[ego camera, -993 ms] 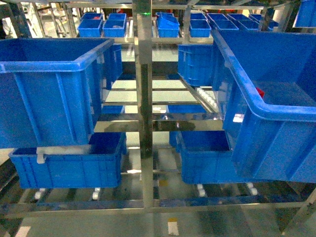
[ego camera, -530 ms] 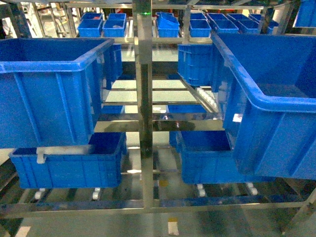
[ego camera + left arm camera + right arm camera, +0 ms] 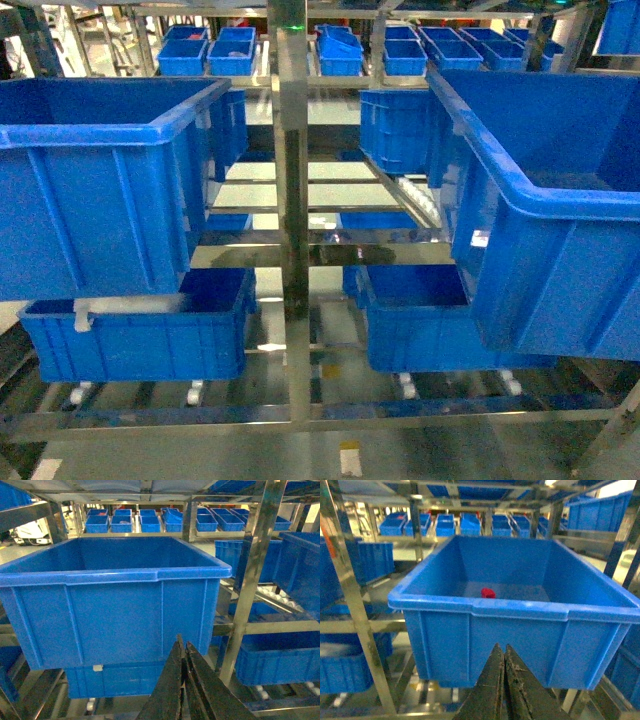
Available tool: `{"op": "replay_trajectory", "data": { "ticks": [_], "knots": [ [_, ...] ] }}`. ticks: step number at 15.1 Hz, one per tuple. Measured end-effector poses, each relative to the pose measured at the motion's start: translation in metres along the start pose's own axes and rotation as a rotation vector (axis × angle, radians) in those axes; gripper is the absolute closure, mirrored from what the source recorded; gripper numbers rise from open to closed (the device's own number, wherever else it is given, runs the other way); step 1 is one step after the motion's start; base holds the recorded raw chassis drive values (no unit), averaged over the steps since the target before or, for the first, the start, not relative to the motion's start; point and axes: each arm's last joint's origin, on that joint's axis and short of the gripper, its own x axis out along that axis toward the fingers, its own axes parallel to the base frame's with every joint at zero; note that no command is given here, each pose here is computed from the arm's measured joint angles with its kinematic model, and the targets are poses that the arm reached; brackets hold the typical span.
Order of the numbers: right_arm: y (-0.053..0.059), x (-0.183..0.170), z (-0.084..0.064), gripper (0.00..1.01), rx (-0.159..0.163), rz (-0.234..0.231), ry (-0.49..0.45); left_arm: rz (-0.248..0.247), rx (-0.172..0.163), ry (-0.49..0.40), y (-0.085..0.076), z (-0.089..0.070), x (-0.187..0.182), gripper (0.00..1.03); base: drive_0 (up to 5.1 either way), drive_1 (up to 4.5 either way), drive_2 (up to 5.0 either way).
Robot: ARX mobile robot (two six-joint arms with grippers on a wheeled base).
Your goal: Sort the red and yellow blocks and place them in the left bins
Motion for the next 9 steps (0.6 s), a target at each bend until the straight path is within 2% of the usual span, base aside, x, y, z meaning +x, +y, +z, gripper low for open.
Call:
{"op": "replay_trajectory", "data": {
  "ticks": [6,8,9],
  "knots": [
    [0.0,-0.007,-0.001,0.99,0.0,0.0,0.004,0.002,0.0,-0.012,0.0,-0.01,-0.008,1.01,0.0,0.0,0.0],
    [0.0,-0.014,-0.007,0.99,0.0,0.002,0.056,0.0,0.0,-0.021,0.0,-0.01,-0.01,1.01,0.0,0.0,0.0],
    [0.0,-0.018,-0.003,0.99,0.0,0.0,0.003,0.0,0.0,-0.018,0.0,-0.01,-0.011,1.01,0.0,0.0,0.0]
  ]
}}
